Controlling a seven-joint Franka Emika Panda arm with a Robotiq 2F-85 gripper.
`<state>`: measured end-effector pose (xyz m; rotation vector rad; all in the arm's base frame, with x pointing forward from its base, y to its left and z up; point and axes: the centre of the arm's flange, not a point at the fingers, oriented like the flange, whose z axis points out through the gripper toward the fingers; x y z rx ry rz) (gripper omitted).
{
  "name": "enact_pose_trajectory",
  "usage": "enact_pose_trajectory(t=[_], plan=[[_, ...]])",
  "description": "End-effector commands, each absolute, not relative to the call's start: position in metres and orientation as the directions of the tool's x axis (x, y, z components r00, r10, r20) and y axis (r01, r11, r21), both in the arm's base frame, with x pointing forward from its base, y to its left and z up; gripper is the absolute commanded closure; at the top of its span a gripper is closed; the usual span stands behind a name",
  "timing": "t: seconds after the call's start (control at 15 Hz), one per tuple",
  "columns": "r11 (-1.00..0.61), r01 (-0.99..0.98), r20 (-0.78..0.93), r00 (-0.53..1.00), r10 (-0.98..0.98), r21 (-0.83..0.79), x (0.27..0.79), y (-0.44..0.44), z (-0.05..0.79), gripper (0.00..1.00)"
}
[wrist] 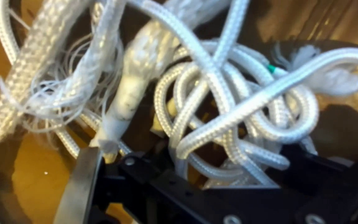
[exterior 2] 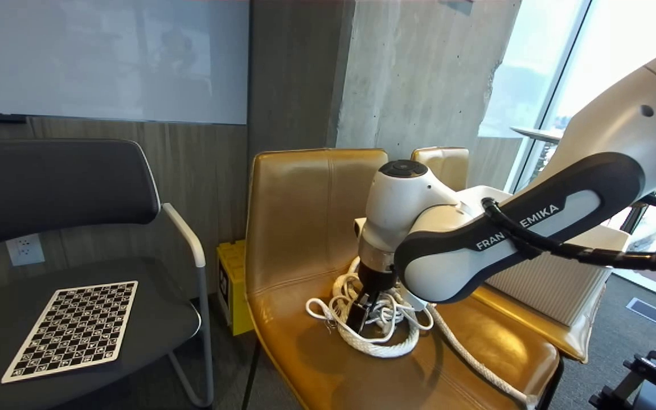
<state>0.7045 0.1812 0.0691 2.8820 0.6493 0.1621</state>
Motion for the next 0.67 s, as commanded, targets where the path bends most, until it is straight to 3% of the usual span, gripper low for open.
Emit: enact_pose_trajectory(t=[0.0,0.4,0.6], plan=[[-0.876,0.444,0.020,0.890,0.456,0.186,0.718,0.195,0.051,0.56],[-0.869,0.454,-0.003,0.887,0.462,0.197,0.706,0.184,0.088,0.99],[-0.866,0.453,0.002,0.886,0.464,0.212,0.698,0.166,0.121,1.00]])
